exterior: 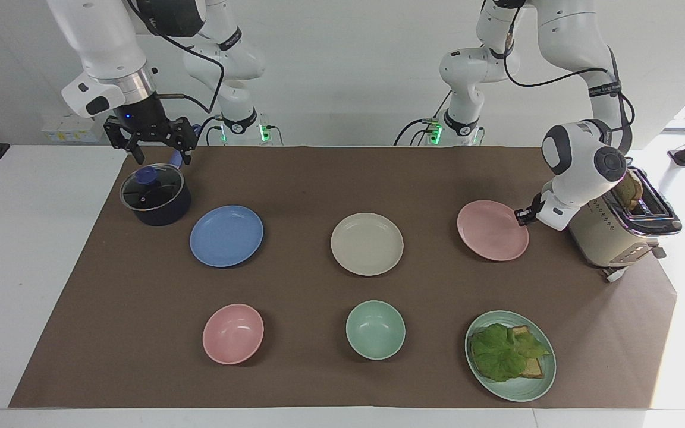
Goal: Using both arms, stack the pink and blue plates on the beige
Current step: 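Lift the pink plate with the left gripper and place it on the beige plate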
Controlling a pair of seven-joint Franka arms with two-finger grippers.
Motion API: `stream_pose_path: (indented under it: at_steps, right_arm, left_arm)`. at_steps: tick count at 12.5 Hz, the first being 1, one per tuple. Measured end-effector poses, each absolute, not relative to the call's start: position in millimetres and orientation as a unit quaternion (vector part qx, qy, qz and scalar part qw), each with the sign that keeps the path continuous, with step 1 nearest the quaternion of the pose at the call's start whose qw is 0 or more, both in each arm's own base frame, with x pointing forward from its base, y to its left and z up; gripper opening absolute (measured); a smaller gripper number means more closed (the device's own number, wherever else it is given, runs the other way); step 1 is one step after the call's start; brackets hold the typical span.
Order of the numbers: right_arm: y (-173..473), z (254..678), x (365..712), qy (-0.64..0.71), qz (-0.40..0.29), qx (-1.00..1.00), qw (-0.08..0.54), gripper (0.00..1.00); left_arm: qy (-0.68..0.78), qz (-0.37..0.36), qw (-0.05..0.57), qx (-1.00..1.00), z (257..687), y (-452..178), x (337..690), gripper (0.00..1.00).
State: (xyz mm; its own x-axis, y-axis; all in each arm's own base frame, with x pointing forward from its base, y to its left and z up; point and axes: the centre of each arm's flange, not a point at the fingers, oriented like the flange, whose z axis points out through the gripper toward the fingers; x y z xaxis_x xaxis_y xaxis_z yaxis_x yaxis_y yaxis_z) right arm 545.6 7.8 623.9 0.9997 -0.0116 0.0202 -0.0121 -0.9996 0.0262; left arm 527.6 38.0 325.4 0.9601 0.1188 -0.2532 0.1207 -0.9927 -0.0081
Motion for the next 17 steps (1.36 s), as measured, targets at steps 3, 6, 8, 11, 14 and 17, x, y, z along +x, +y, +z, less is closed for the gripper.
stream_pose_path:
  at_steps: [3,6,8,11,14,17]
  right_arm:
    - [8,624,546,-0.006,0.010,1.000,0.013,1.00]
    - [8,624,546,-0.006,0.010,1.000,0.013,1.00]
    - [8,624,546,-0.006,0.010,1.000,0.013,1.00]
    - [8,624,546,-0.006,0.010,1.000,0.013,1.00]
    - [7,624,546,-0.006,0.010,1.000,0.013,1.00]
    - [1,624,546,-0.012,0.010,1.000,0.013,1.00]
  left_arm:
    - [0.062,-0.155,0.016,0.986,368,31,542,0.05]
    - [0.079,-0.166,0.056,0.981,426,9,557,0.04]
    - [0.086,-0.167,0.057,0.981,439,-36,559,0.04]
    - [0.088,-0.160,0.062,0.981,439,-114,555,0.04]
    - [0.094,-0.135,0.079,0.983,434,-189,546,0.04]
    - [0.090,-0.103,0.093,0.986,402,-250,531,0.04]
